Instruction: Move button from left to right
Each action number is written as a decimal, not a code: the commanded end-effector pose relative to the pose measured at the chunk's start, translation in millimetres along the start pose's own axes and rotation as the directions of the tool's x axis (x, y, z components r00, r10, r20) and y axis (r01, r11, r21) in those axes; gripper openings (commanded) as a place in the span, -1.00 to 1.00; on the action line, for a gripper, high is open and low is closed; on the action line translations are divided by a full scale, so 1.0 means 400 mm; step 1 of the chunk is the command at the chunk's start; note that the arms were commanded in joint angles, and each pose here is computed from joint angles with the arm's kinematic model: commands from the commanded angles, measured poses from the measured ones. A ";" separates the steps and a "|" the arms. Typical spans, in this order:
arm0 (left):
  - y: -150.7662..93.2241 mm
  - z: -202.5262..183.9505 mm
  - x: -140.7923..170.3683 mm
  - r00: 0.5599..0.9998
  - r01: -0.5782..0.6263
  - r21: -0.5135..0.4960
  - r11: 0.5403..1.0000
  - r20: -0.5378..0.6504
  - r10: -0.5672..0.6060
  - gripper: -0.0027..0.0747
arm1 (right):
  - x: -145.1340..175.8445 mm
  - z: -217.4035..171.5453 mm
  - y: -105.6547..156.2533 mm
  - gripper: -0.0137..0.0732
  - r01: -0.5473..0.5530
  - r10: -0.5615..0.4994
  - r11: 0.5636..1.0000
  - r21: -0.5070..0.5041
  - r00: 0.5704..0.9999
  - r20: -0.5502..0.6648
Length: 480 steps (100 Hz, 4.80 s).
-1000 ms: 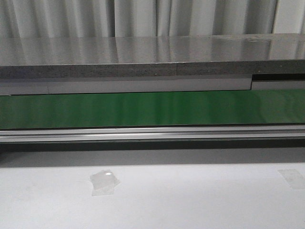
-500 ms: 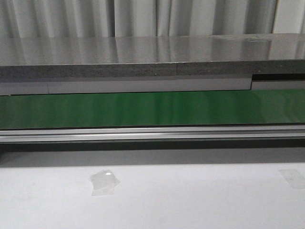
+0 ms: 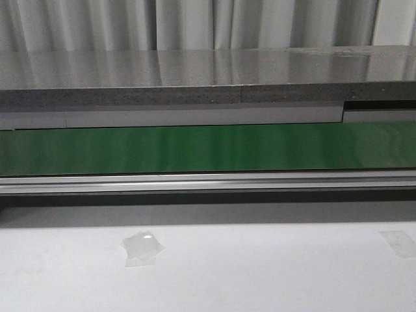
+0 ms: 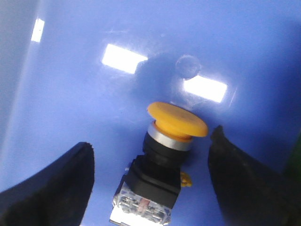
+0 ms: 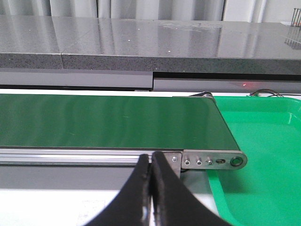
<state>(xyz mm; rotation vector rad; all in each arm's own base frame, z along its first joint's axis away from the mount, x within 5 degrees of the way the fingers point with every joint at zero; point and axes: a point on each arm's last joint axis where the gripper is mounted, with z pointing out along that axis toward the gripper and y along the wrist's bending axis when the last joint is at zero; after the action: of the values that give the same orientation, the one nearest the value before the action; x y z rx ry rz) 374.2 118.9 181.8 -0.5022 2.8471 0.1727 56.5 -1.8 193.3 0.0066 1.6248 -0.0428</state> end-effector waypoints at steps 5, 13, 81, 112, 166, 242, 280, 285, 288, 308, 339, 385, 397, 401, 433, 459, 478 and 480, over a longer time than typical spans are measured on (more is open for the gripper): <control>0.007 -0.066 -0.026 0.995 0.006 0.013 1.000 0.096 -0.007 0.35 | -0.034 -0.007 -0.001 -0.84 0.010 -0.010 1.000 0.004 0.993 0.119; 0.006 -0.060 -0.025 0.996 0.000 0.013 1.000 0.086 -0.001 0.35 | -0.034 -0.007 -0.001 -0.84 0.010 -0.010 1.000 0.004 0.993 0.119; 0.000 0.015 -0.014 1.000 -0.020 0.009 1.000 -0.007 0.020 -0.67 | -0.034 -0.007 -0.001 -0.84 0.010 -0.010 1.000 0.004 0.993 0.119; 0.012 -0.039 -0.018 0.998 -0.045 -0.024 0.999 0.039 0.046 -0.98 | -0.034 -0.007 -0.001 -0.84 0.010 -0.010 1.000 0.004 0.993 0.119; 0.017 -0.262 0.007 0.979 -0.060 0.043 0.997 0.197 0.050 -0.98 | -0.034 -0.007 -0.001 -0.84 0.010 -0.010 1.000 0.004 0.993 0.119; -0.128 -0.277 0.021 0.951 -0.247 0.163 0.955 0.230 0.207 -0.98 | -0.034 -0.007 -0.001 -0.84 0.010 -0.010 1.000 0.004 0.993 0.119; -0.182 -0.219 0.024 0.950 -0.292 0.177 0.940 0.169 0.263 -0.98 | -0.034 -0.007 -0.001 -0.84 0.010 -0.010 1.000 0.004 0.993 0.119; -0.184 -0.211 0.024 0.950 -0.294 0.176 0.939 0.162 0.267 -0.98 | -0.034 -0.007 -0.001 -0.84 0.010 -0.010 1.000 0.004 0.993 0.119; -0.185 -0.210 0.024 0.950 -0.294 0.176 0.939 0.160 0.267 -0.98 | -0.034 -0.007 -0.001 -0.84 0.010 -0.010 1.000 0.004 0.993 0.119; -0.187 -0.206 0.024 0.950 -0.297 0.177 0.938 0.159 0.270 -0.66 | -0.034 -0.007 -0.001 -0.84 0.010 -0.010 1.000 0.004 0.993 0.119; -0.186 -0.211 0.025 0.949 -0.299 0.175 0.938 0.159 0.273 0.64 | -0.034 -0.007 -0.001 -0.84 0.010 -0.010 1.000 0.004 0.993 0.119; -0.157 -0.380 0.047 0.907 -0.304 0.160 0.939 0.351 0.234 0.64 | -0.034 -0.007 -0.001 -0.84 0.010 -0.010 1.000 0.004 0.993 0.119; -0.139 -0.452 0.078 0.870 -0.304 0.151 0.941 0.447 0.209 0.64 | -0.034 -0.007 -0.001 -0.84 0.010 -0.010 1.000 0.004 0.993 0.119; -0.135 -0.466 0.090 0.858 -0.303 0.150 0.941 0.474 0.200 0.64 | -0.034 -0.007 -0.001 -0.84 0.010 -0.010 1.000 0.004 0.993 0.119; -0.087 -0.524 0.243 0.676 -0.278 0.130 0.952 0.731 0.097 0.64 | -0.034 -0.007 -0.001 -0.84 0.010 -0.010 1.000 0.004 0.993 0.119; -0.048 -0.508 0.392 0.465 -0.227 0.162 0.960 0.884 -0.040 0.64 | -0.034 -0.007 -0.001 -0.84 0.010 -0.010 1.000 0.004 0.993 0.119; -0.015 -0.505 0.502 0.260 -0.199 0.170 0.965 0.959 -0.116 0.64 | -0.034 -0.007 -0.001 -0.84 0.010 -0.010 1.000 0.004 0.993 0.119; -0.012 -0.505 0.513 0.245 -0.199 0.170 0.965 0.962 -0.119 0.64 | -0.034 -0.007 -0.001 -0.84 0.010 -0.010 1.000 0.004 0.993 0.119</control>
<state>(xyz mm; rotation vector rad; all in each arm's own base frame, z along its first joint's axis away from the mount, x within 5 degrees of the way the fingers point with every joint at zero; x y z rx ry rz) 160.4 16.3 306.3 -0.1052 1.7598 0.0588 56.5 -1.8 193.3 0.0066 1.6248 -0.0428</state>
